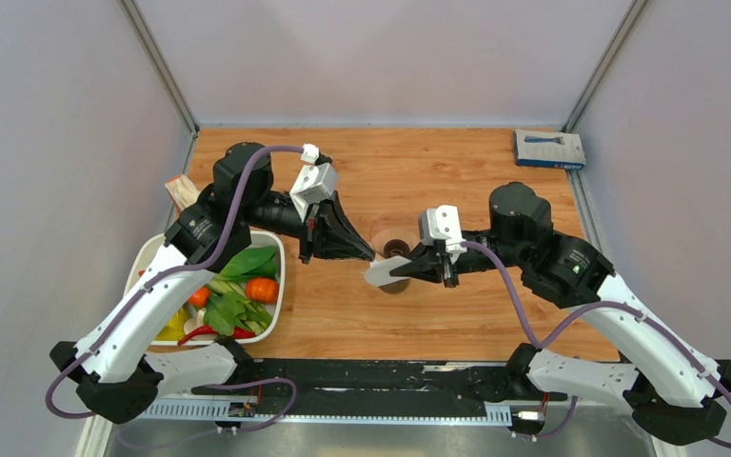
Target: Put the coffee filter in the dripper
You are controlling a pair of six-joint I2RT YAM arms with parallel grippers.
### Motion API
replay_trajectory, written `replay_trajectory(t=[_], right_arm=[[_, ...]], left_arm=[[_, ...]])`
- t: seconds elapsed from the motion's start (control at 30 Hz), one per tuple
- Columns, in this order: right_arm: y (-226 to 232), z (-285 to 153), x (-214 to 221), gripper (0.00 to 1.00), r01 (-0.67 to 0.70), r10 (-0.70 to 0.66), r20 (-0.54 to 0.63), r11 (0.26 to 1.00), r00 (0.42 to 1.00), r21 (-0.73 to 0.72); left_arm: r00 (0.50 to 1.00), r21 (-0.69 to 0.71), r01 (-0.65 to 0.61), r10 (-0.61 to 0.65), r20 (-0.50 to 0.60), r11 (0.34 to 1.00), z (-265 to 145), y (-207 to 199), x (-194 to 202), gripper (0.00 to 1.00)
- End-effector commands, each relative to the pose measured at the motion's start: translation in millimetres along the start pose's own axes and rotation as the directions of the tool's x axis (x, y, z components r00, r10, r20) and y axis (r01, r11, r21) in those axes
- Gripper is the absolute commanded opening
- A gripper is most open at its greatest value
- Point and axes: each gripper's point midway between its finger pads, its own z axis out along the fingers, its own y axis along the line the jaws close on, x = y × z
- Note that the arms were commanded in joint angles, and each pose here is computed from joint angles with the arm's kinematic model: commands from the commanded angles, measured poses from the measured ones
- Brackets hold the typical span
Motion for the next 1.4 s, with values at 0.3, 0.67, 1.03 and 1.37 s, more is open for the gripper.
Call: replay_trajectory(t=[0.3, 0.67, 1.03, 1.37], right_arm=[[-5, 5, -16, 0.0, 0.047, -0.046, 0.049, 0.999, 0.998, -0.015], [0, -4, -15, 0.0, 0.055, -0.056, 0.055, 0.998, 0.997, 0.012], [5, 3, -13, 0.0, 0.01, -0.008, 0.053, 0.999, 0.999, -0.042], [4, 5, -13, 0.0, 0.004, -0.001, 0.05, 0.999, 0.999, -0.047]], left_arm=[[1.0, 0.039, 0.022, -0.023, 0.019, 0.999, 9, 3, -2, 0.0], [0.999, -0.069, -0.011, 0.014, 0.045, 0.998, -29, 24, -9, 0.38], [0.995, 0.013, -0.102, 0.102, -0.018, 0.995, -34, -3, 2, 0.52], [0.996, 0.026, -0.074, 0.075, -0.051, 0.997, -15, -5, 2, 0.46]])
